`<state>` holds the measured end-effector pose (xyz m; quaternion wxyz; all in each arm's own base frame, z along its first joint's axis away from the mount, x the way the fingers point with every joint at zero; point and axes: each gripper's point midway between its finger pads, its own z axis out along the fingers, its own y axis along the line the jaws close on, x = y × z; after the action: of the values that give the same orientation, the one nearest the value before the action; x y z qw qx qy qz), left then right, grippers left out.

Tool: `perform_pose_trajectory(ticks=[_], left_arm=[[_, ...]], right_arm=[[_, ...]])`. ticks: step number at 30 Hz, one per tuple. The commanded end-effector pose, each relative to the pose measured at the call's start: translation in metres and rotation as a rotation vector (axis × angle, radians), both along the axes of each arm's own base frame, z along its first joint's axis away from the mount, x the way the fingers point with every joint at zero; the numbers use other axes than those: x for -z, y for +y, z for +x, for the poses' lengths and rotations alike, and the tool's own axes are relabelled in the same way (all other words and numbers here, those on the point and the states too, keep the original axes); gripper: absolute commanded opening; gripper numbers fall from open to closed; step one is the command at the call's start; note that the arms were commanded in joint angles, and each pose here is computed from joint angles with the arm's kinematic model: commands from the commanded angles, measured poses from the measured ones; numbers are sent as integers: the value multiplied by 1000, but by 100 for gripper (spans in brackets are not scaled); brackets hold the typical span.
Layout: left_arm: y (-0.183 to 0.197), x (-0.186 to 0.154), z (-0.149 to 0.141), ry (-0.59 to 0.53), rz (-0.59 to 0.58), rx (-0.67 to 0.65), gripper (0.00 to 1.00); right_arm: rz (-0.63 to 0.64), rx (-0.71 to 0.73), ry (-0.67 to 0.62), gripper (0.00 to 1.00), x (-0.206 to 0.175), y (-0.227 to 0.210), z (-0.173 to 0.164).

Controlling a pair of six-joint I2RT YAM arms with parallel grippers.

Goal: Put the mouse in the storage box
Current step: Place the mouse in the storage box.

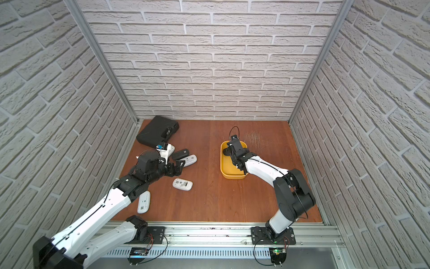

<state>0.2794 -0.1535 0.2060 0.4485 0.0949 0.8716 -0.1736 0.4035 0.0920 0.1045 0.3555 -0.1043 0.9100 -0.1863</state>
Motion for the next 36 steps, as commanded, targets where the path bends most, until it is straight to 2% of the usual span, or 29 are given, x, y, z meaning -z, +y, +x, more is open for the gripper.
perform_pose_trajectory(ticks=[1, 6, 16, 20, 28, 33, 36], left_arm=[[5, 8, 3, 18, 5, -33, 96], [12, 14, 7, 38, 10, -68, 96], [26, 30, 11, 107, 36, -139, 96], [32, 36, 11, 134, 59, -162, 97], [31, 38, 12, 139, 58, -155, 97], [29, 40, 13, 150, 58, -146, 98], [30, 41, 13, 152, 65, -151, 98]], right_arm=[[-125, 3, -105, 23, -26, -5, 26], [-170, -35, -100, 23, -14, 4, 40], [-281, -210, -11, 29, 12, 50, 36], [-338, -235, 50, 33, 26, 51, 36], [-420, -234, 52, 37, 30, 41, 35], [-378, -260, 93, 47, 38, 46, 34], [-329, -268, 80, 70, 34, 50, 31]])
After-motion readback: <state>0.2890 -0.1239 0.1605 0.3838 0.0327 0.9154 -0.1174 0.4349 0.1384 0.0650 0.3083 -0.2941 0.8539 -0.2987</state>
